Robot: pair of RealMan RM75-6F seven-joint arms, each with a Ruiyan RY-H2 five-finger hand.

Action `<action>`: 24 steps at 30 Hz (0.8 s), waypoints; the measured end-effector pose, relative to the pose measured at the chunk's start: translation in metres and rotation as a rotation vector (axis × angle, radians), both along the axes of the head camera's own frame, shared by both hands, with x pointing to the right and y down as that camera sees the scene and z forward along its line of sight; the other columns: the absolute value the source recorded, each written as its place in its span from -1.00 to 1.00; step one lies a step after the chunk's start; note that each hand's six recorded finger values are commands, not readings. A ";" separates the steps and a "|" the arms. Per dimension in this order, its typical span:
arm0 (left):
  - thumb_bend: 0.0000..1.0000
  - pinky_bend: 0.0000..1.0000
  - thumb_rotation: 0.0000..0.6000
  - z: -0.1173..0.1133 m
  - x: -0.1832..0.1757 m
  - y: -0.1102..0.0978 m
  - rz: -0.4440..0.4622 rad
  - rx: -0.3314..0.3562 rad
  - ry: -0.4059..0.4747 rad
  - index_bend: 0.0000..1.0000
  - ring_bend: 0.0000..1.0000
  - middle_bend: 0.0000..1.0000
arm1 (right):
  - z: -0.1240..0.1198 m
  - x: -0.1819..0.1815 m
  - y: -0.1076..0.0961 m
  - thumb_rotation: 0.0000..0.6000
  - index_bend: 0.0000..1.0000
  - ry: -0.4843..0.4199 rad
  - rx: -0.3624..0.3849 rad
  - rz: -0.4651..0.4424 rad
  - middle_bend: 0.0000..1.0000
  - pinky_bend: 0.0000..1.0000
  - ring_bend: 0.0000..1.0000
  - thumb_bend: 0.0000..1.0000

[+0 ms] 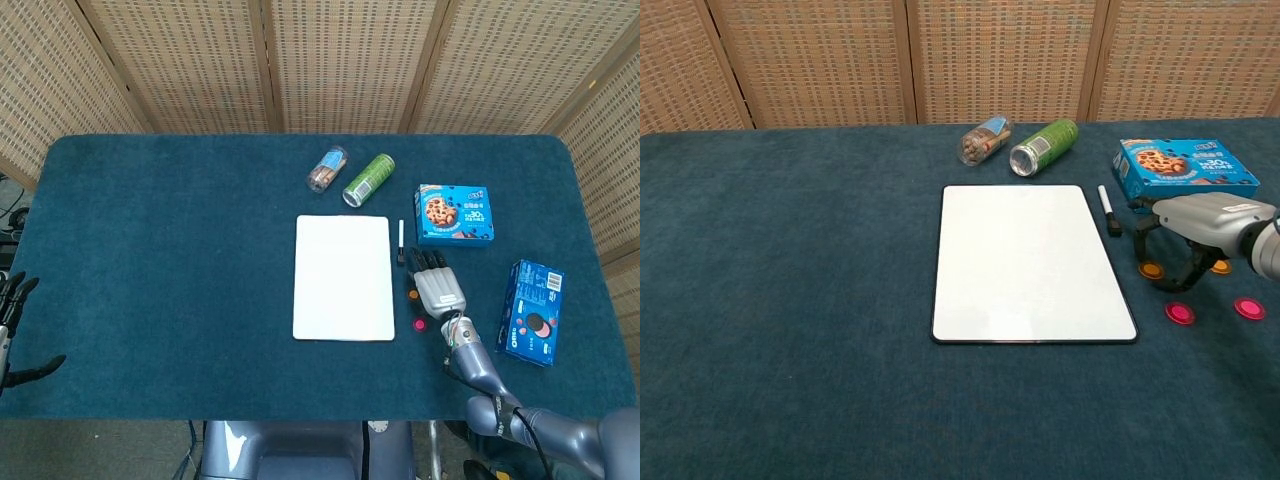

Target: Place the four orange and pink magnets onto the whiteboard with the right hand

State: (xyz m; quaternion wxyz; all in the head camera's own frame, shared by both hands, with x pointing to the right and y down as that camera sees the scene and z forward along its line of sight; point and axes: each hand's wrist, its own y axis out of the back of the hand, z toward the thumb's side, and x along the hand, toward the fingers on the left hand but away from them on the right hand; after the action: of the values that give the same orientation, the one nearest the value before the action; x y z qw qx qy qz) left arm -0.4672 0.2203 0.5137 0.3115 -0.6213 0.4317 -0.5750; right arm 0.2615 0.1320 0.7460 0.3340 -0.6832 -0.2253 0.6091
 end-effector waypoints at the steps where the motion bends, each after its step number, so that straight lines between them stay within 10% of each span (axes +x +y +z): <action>1: -1.00 -1.00 1.00 0.000 0.000 0.000 0.000 0.000 0.000 -1.00 -1.00 -1.00 | 0.001 0.001 0.000 1.00 -0.19 0.003 -0.002 0.002 -1.00 -1.00 -1.00 -0.27; 24: -1.00 -1.00 1.00 0.000 0.000 0.000 -0.001 -0.003 0.005 -1.00 -1.00 -1.00 | -0.005 -0.003 -0.006 1.00 0.09 -0.062 -0.019 0.061 -1.00 -1.00 -1.00 -0.22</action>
State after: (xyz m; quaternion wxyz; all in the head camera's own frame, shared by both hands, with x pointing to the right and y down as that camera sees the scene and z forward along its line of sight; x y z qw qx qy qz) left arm -0.4671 0.2207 0.5138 0.3094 -0.6229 0.4320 -0.5742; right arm 0.2584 0.1258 0.7406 0.3014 -0.6977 -0.2506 0.5996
